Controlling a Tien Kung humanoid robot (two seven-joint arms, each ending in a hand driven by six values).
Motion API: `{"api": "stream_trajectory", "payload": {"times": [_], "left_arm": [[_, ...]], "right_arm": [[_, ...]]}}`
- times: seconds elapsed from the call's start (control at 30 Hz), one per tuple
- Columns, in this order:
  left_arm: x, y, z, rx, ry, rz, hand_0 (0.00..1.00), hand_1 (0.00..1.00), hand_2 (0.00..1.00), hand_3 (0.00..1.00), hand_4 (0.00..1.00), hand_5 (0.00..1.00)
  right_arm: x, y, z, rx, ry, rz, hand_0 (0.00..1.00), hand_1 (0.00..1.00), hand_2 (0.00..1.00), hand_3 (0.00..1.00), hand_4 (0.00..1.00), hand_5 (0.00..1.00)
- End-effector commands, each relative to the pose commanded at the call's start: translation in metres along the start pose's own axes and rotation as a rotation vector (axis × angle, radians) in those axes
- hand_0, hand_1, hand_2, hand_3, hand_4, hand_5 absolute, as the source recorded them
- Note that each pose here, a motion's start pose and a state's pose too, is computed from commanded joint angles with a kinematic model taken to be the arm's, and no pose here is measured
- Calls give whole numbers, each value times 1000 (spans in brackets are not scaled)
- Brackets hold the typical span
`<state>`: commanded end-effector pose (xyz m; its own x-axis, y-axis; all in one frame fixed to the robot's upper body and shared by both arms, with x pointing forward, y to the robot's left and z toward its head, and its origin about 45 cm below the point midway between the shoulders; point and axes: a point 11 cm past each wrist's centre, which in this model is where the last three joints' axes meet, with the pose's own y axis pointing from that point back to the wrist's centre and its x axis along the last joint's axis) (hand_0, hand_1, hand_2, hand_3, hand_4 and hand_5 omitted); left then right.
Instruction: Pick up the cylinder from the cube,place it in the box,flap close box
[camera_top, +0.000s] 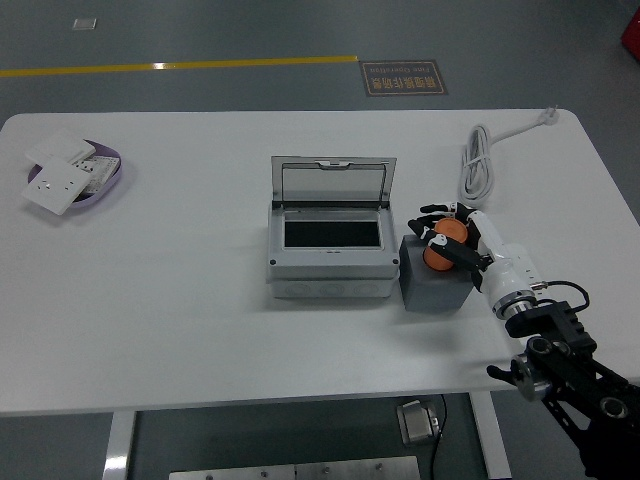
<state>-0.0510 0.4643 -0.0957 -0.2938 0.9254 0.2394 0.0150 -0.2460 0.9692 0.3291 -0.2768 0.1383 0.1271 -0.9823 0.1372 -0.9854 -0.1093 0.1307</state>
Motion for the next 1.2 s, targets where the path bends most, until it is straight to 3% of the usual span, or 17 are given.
{"api": "stream_trajectory", "payload": {"times": [0.6, 0.63, 0.8, 0.83, 1.0, 1.03, 1.2], "left_arm": [[0, 0, 2, -5, -5, 0, 583, 618, 572, 602, 664, 91], [0, 0, 3, -5, -6, 0, 583, 618, 571, 601, 664, 88], [0, 0, 3, -5, -6, 1, 583, 618, 571, 601, 664, 88], [0, 0, 3, -5, -7, 1, 582, 617, 571, 601, 662, 84], [0, 0, 3, -4, -9, 1, 582, 617, 571, 601, 662, 84], [0, 0, 3, -4, -10, 1, 583, 616, 571, 601, 661, 82], [0, 0, 3, -6, -11, 1, 583, 616, 571, 601, 661, 82]], "right_arm": [[-2, 1, 2, -7, 18, 4, 663, 627, 593, 556, 974, 305], [-2, 1, 2, -7, 19, 4, 666, 626, 587, 562, 830, 139], [-2, 1, 3, -8, 21, 4, 666, 626, 587, 562, 830, 139], [-2, 1, 3, -9, 22, 4, 664, 622, 578, 567, 762, 139], [-3, 2, 4, -11, 25, 3, 664, 622, 578, 567, 762, 139], [-3, 2, 4, -12, 26, 3, 618, 621, 566, 554, 677, 127], [-4, 2, 4, -14, 24, 2, 618, 621, 566, 554, 677, 127]]}}
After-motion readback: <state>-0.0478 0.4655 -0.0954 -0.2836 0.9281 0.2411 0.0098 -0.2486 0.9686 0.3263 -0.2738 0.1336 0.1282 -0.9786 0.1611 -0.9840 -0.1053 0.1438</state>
